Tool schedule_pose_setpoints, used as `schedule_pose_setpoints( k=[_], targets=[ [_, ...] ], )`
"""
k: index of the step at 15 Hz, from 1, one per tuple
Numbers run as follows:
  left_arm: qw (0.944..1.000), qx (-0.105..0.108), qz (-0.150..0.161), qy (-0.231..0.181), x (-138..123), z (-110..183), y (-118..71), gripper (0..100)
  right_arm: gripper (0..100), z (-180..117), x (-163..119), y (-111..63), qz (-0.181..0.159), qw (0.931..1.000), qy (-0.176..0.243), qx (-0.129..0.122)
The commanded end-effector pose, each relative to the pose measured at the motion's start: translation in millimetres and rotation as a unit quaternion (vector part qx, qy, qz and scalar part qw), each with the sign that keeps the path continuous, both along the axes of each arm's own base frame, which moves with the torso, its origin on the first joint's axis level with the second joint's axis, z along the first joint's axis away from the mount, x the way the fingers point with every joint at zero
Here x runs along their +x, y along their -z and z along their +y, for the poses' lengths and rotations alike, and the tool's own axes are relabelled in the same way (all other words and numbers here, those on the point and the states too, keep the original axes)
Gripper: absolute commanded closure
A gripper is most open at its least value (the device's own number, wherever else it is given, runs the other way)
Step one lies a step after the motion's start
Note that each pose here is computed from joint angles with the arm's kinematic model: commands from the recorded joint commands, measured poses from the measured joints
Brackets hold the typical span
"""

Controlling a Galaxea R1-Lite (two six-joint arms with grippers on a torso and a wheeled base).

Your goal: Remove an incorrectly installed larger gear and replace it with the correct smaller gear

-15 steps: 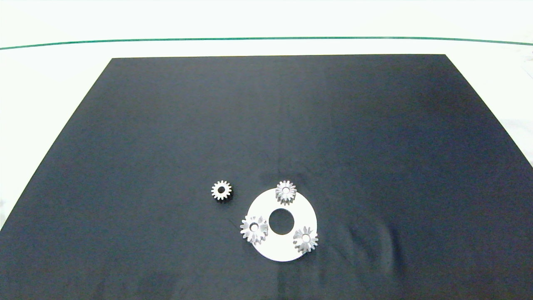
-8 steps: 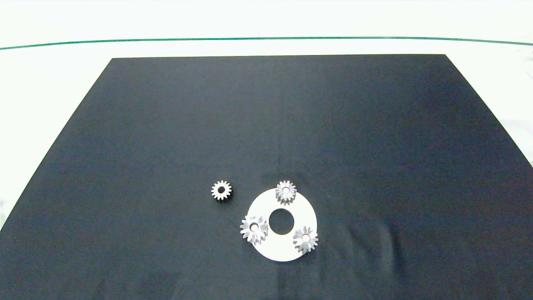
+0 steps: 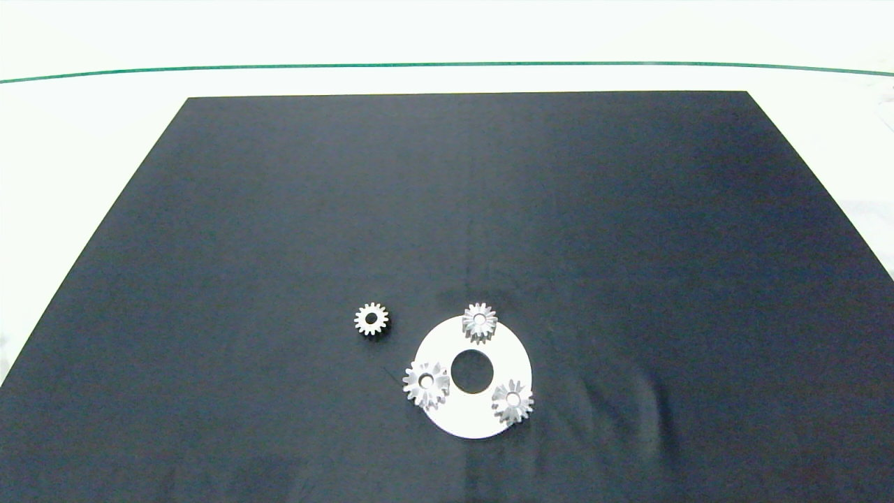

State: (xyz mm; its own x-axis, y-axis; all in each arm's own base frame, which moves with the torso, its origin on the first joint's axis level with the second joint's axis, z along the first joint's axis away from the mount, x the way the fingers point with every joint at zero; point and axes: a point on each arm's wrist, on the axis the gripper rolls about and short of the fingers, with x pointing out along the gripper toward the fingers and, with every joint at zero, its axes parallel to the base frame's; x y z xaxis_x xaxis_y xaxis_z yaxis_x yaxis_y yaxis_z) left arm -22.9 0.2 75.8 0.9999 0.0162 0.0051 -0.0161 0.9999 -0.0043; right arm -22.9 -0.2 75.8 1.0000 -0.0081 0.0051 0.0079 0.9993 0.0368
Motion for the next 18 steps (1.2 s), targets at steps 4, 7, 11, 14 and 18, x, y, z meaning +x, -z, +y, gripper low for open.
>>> schedule_pose_setpoints(
  k=[4, 7, 11, 14, 18],
  targets=[
    [1.0000, 0.008, 0.000, 0.002, 0.1, 0.0, -0.1, 0, 0, 0.1, 0.1, 0.2, 0.002, 0.9999, -0.002, -0.013],
    [1.0000, 0.008, 0.000, 0.003, 0.0, -0.1, -0.5, 0, 0, 0.1, 0.1, 0.4, 0.003, 0.9999, -0.002, -0.016],
    [0.9999, 0.011, -0.007, 0.000, -1.3, 0.0, -4.9, 0, 0, -0.2, -0.3, -0.1, 0.004, 0.9997, 0.005, -0.021],
    [0.9987, 0.018, 0.047, -0.006, -2.8, -0.3, -53.7, 0, 0, -0.3, -10.8, -29.4, 0.050, 0.9978, 0.000, -0.042],
    [0.9912, 0.080, 0.105, 0.010, 35.8, 0.0, -140.0, 0, 0, -0.4, -0.2, -114.8, 0.079, 0.9955, -0.021, -0.050]
  ],
)
